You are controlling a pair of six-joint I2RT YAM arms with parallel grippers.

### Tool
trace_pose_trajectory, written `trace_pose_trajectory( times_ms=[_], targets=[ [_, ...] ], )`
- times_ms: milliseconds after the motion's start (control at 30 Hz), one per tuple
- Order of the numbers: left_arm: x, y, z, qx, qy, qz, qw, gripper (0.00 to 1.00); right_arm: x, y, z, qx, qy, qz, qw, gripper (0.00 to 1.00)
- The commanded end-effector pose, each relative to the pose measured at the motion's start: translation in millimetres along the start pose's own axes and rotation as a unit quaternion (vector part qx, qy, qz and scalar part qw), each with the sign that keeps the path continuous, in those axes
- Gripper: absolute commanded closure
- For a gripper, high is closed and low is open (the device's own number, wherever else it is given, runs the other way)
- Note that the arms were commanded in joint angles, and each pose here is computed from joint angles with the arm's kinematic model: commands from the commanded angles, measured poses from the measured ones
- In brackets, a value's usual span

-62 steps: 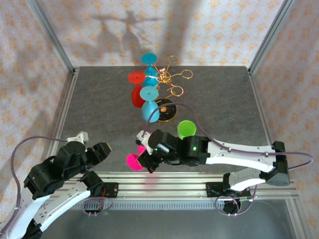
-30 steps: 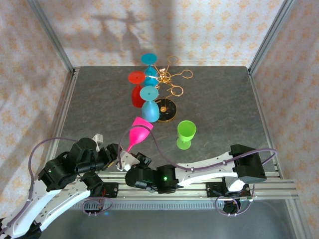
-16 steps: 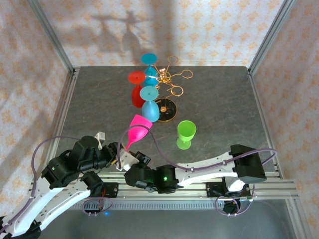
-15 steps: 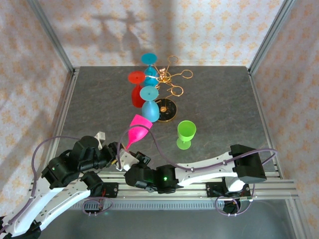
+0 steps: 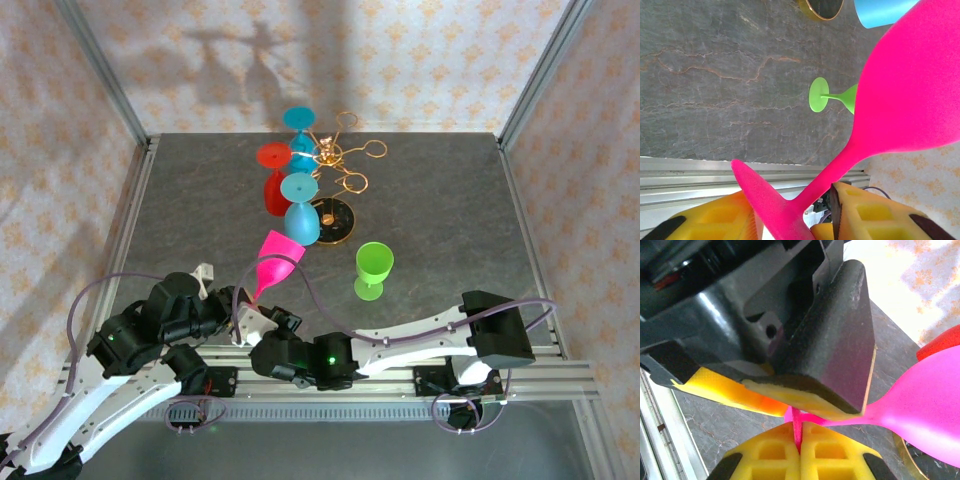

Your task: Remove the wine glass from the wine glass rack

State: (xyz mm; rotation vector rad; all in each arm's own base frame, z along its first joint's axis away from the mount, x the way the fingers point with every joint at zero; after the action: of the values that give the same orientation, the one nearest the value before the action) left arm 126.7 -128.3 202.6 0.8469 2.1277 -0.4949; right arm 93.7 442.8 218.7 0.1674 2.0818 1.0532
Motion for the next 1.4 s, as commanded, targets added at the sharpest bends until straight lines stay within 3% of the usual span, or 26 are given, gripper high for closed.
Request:
trace_pose_trajectory(
  times_ms=[0, 733, 1033, 1367],
  targets=[
    [2, 3, 5, -0.006, -0.001, 0.0, 1.0, 0.67, -20, 35, -21, -0.05, 0.002, 0.045, 0.998, 1.0],
    [3, 3, 9, -0.005, -0.011, 0.006, 1.0, 1.0, -36, 59, -47, -0.09, 0.047, 0.083, 0.991, 0.96],
    [4, 4, 7, -0.008, -0.018, 0.005, 1.0, 1.0, -34, 64, -48, -0.09, 0.058, 0.076, 0.991, 0.94],
    [4, 5, 5, -0.012, -0.023, 0.006, 1.0, 1.0, -33, 71, -49, -0.093, 0.07, 0.078, 0.99, 0.81]
  ],
)
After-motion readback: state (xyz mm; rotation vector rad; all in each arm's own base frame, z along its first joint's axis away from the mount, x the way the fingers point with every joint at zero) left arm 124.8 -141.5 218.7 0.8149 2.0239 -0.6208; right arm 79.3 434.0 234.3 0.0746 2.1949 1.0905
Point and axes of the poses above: each hand's point on the last joint's axis, 136 mm out from that joint toward the fingers, its own z axis out along the fingers, its own x axis along the line the jaws close on, y = z × x, the point moved 1 cm from there along -z, back along the fingers, and after that the axes turned 14 degrees about -z, right-handed, at the moved point
